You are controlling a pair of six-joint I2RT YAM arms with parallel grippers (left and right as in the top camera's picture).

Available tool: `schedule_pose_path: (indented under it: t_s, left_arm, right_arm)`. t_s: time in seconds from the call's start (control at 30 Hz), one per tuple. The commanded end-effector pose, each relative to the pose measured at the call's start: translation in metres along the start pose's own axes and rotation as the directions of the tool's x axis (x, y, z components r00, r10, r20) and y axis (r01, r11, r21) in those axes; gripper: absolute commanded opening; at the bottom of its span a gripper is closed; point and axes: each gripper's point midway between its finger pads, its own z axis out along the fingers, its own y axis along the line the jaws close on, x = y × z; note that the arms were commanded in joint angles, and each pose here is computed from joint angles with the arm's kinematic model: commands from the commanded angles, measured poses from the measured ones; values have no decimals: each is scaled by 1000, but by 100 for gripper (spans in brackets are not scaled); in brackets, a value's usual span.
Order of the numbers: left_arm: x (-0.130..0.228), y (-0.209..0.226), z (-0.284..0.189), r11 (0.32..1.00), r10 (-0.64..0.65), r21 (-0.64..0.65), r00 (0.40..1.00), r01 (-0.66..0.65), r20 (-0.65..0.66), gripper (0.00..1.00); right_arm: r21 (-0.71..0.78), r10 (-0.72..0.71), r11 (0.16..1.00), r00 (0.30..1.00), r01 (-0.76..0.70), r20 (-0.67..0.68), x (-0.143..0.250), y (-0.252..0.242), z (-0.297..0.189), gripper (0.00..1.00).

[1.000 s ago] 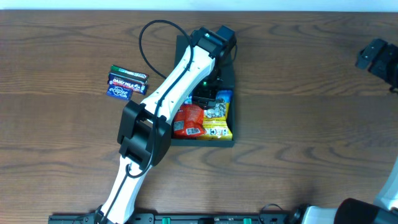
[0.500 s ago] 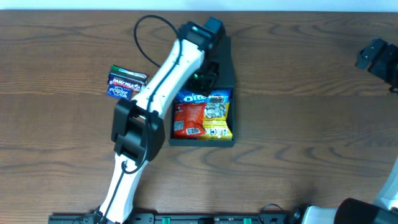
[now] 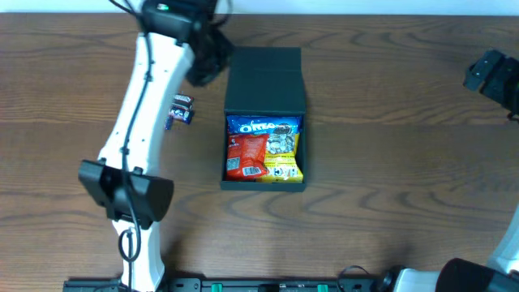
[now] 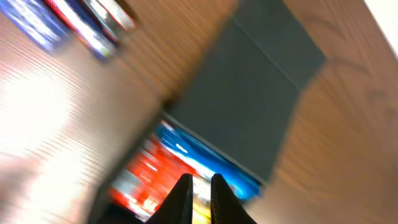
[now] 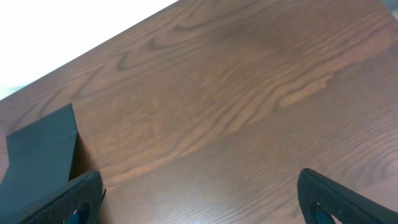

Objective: Pack container
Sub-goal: 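Withdraw the left gripper to the candy bars on the left, then grasp the green-wrapped candy bar with the left gripper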

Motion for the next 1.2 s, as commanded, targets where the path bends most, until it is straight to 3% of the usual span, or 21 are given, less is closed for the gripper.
schedule_pose_path:
  t_s: [0.0,0.17,0.33,0.57,0.7,0.77,0.87,1.0,1.07,1.17]
  left_arm:
    - [-35,34,3,990,69,-129,993,-56,99,13]
    - [-62,60,4,980,-115,-145,982,137,153,13]
    - [-88,77,18,930,-319,-126,929,345,188,12]
    - [-102,70,83,840,-519,-98,842,534,147,13]
    - [-101,54,129,777,-622,-68,780,625,63,11]
    - [-98,55,145,737,-669,-88,742,670,50,6]
    - [-93,62,162,684,-718,-129,694,718,54,6]
    - [-90,71,173,672,-721,-168,689,721,72,6]
    - [-86,77,176,666,-720,-197,689,719,80,10]
    - [-82,85,174,660,-715,-231,692,715,100,31]
  right_arm:
    - [-13,5,1000,1000,-5,12,-3,4,-4,99]
    - [-13,5,1000,1000,-5,12,-3,4,-4,99]
    - [-12,6,1000,1000,-6,11,-3,4,-4,99]
    - [-12,6,1000,1000,-6,11,-3,4,-4,99]
    - [-11,6,1000,1000,-6,8,-2,4,-4,100]
    - [-11,7,1000,1000,-7,3,-1,4,-4,99]
    - [-10,8,1000,1000,-8,-1,0,3,-4,99]
    - [-9,8,1000,1000,-8,-7,2,3,-4,99]
    - [-9,8,1000,1000,-8,-8,2,3,-3,99]
    - [-9,8,1000,1000,-8,-7,2,3,-3,99]
